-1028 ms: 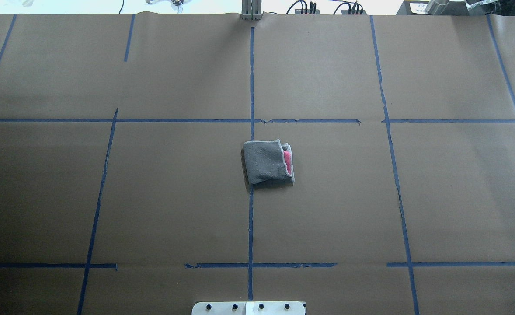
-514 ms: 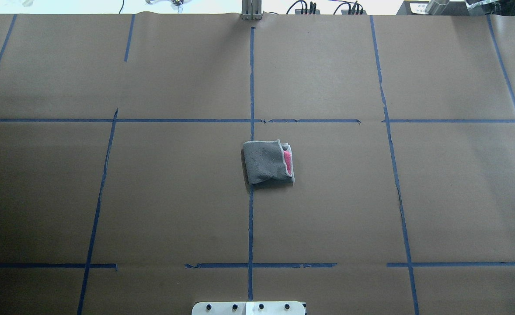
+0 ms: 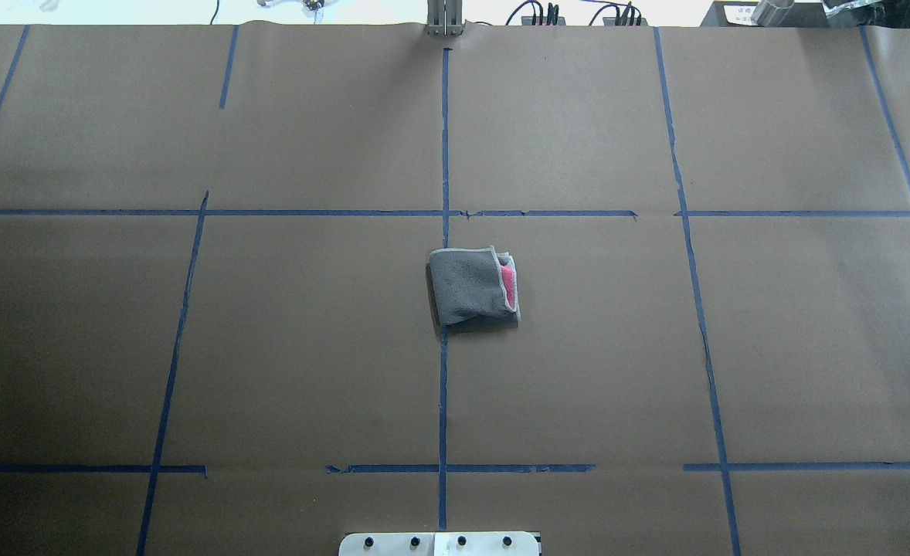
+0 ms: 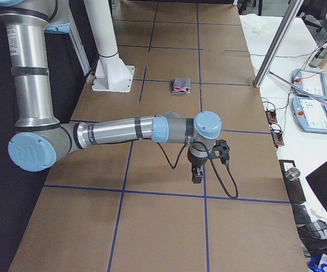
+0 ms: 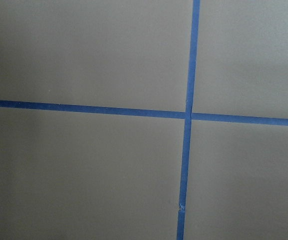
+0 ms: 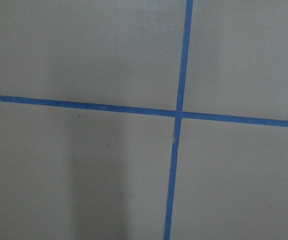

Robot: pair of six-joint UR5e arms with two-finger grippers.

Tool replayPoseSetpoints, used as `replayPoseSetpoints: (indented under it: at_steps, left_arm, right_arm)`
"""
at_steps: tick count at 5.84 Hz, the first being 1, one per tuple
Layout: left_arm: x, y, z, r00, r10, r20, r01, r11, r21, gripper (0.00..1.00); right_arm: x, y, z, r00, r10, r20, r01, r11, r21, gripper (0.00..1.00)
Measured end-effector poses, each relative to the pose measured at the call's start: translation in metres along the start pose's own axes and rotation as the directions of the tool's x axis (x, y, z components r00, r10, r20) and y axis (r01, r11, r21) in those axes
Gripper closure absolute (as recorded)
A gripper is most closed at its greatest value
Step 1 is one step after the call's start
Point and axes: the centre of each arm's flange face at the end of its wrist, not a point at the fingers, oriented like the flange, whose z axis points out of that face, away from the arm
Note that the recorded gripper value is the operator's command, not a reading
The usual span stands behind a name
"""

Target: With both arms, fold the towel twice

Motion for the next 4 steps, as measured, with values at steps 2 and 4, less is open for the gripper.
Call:
replayPoseSetpoints:
  at_steps: [2, 4]
  left_arm:
    - [-0.0005, 0.0004, 0.0003, 1.0, 0.008, 0.005, -0.008, 1.0, 0.007, 0.0]
    - [-0.0039, -0.0015, -0.002, 0.998, 0.028, 0.06, -0.03, 0.999, 0.034, 0.0]
  right_arm:
    - [0.0, 0.0001, 0.0005, 1.0, -0.002, -0.002, 0.002, 1.0, -0.001, 0.0]
    - [-0.0006, -0.0009, 0.0002, 1.0, -0.004, -0.004, 0.004, 1.0, -0.001, 0.0]
